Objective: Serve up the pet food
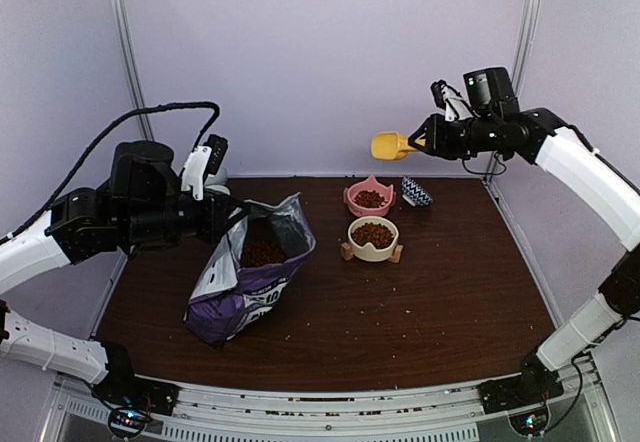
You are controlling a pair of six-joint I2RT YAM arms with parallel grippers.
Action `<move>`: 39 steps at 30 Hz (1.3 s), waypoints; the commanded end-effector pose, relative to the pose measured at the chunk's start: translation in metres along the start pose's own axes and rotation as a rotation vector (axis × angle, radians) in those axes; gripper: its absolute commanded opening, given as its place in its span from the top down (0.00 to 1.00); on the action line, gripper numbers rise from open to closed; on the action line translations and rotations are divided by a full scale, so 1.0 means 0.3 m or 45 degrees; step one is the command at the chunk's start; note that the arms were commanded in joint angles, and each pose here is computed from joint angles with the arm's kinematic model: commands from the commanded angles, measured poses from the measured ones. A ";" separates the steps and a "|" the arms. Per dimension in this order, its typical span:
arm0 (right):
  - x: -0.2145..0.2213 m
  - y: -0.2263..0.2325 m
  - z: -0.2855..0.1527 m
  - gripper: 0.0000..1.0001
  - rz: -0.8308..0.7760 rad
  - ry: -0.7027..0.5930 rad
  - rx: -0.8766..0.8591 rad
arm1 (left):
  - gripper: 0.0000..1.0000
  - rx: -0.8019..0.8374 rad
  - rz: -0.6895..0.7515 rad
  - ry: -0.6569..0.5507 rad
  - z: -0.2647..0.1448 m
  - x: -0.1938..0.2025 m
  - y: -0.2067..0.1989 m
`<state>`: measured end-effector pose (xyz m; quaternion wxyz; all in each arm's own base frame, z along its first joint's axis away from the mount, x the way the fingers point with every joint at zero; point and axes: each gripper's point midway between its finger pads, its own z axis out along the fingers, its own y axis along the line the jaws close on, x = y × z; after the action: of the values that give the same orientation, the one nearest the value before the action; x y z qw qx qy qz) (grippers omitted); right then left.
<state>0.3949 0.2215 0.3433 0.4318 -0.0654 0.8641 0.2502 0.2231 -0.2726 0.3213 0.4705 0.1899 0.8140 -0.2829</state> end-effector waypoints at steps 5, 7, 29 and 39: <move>0.186 0.363 -0.301 1.00 -0.056 0.120 -0.528 | 1.00 0.081 -0.049 -0.180 -0.033 -0.124 -0.043; 0.235 0.432 -0.349 1.00 -0.068 0.159 -0.640 | 1.00 0.085 -0.048 -0.181 -0.030 -0.122 -0.044; 0.634 0.589 0.094 1.00 -0.370 0.360 -0.064 | 1.00 0.254 0.004 -0.138 0.029 -0.109 -0.151; 0.871 0.832 0.229 1.00 -0.171 0.594 -0.476 | 1.00 0.337 0.005 -0.142 0.053 -0.121 -0.202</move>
<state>0.2225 0.4683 0.1926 0.2626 -0.2518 0.8930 0.2650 0.2127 -0.3150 0.3061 0.4258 0.2419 0.8052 -0.3345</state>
